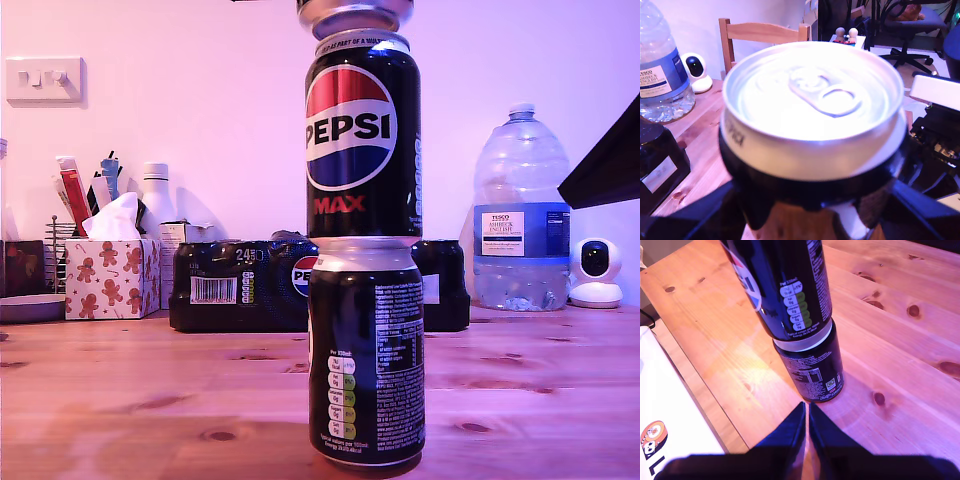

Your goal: Stack up the Pepsi cans on top of each other

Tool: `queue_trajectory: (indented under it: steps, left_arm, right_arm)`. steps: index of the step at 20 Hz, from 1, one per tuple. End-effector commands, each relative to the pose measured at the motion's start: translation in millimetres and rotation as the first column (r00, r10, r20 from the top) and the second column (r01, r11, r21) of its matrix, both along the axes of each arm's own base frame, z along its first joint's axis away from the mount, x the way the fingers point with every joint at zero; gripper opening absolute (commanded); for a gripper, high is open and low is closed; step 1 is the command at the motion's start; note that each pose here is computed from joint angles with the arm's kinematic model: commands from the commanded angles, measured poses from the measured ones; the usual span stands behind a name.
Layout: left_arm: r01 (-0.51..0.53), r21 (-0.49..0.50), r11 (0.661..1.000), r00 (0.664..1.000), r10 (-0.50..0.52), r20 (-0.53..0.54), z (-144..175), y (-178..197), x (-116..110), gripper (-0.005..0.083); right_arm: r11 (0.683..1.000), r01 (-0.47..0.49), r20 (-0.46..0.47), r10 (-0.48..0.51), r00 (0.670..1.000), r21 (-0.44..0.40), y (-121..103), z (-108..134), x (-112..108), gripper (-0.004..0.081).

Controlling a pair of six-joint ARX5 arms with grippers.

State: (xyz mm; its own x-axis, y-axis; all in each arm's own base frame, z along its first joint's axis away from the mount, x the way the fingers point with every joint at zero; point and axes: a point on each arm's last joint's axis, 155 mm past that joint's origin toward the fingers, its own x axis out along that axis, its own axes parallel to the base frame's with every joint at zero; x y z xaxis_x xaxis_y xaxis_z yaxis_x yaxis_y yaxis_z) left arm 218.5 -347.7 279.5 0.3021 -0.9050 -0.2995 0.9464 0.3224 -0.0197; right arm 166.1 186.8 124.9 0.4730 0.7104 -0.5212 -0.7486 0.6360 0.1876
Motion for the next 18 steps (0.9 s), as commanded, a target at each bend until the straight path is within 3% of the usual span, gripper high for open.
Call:
queue_trajectory:
  steps: [1,18]
  left_arm:
    - [0.008,-0.055,0.998,0.998,-0.004,0.056,26,-1,-2,0.0475]
    - [0.008,-0.055,0.998,0.998,-0.005,0.070,15,-4,1,0.0474]
  right_arm:
    - [1.000,-0.010,0.008,0.010,1.000,0.000,2,2,0,-0.0013]
    - [1.000,-0.011,0.008,0.011,1.000,0.000,2,2,-1,-0.0013]
